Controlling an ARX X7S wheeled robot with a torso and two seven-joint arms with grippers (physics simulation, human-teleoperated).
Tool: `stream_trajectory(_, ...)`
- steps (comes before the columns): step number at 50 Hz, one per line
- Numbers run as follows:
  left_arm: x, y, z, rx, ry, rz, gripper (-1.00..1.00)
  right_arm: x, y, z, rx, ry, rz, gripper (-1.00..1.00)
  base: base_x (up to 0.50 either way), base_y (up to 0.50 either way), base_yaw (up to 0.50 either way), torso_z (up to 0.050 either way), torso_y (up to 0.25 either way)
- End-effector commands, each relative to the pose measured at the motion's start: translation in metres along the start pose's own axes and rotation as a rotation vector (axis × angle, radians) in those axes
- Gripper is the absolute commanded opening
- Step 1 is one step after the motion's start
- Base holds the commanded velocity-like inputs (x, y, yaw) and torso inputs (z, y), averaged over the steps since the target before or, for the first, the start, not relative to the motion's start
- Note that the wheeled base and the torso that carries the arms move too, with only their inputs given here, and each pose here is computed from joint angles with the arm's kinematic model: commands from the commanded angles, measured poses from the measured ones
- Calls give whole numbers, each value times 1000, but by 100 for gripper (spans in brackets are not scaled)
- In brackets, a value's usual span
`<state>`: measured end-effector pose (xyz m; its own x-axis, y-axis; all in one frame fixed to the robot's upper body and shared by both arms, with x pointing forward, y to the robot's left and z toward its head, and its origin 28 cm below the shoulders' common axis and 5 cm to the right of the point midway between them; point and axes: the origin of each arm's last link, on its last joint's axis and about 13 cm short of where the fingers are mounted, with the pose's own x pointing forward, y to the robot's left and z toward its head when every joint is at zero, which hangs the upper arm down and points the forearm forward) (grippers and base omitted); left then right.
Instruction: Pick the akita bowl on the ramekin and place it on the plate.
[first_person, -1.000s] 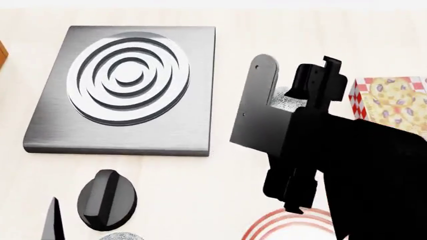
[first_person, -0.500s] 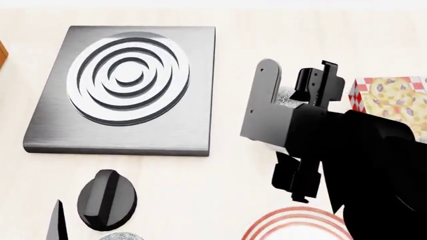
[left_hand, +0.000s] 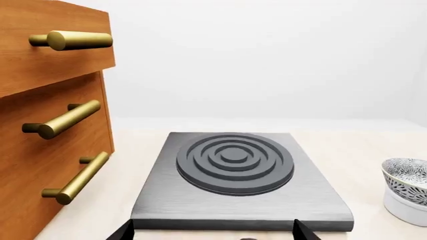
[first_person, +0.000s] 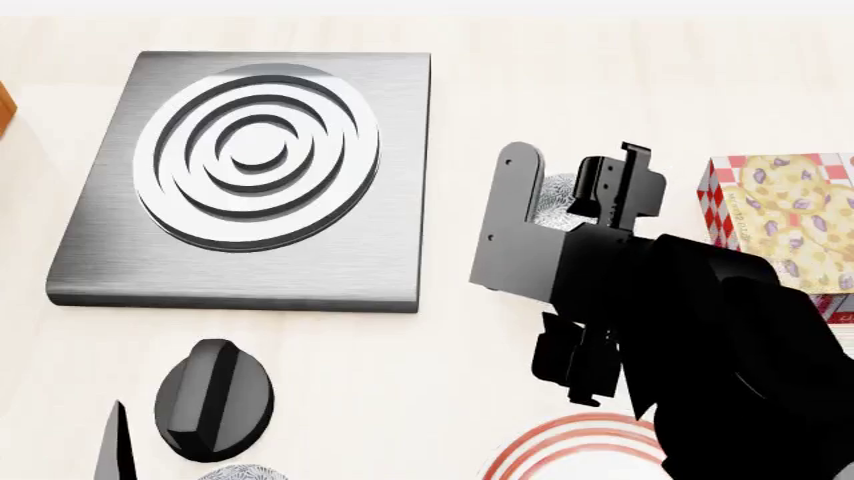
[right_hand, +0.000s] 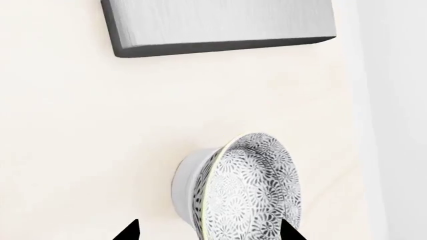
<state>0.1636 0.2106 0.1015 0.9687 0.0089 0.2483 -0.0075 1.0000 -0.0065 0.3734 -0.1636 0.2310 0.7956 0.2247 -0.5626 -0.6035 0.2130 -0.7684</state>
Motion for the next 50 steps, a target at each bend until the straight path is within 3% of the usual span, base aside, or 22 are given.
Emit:
stream_trajectory(1, 0, 1, -1, -2, 2, 6, 100, 11, -2, -1, -5, 14, -11, 100, 0, 0, 0, 0, 0)
stream_trajectory(36, 0, 0, -1, -5, 3, 6, 100, 27, 2, -12, 53, 23, -19, 100, 0, 0, 0, 0, 0)
stream_trajectory(37, 0, 0, -1, -5, 5, 5, 100, 26, 1, -11, 52, 19, -26, -100, 0, 0, 0, 0, 0)
stream_trajectory(50, 0, -1, -4, -6, 19, 2, 100, 26, 4, -14, 57, 23, -12, -100, 0, 0, 0, 0, 0)
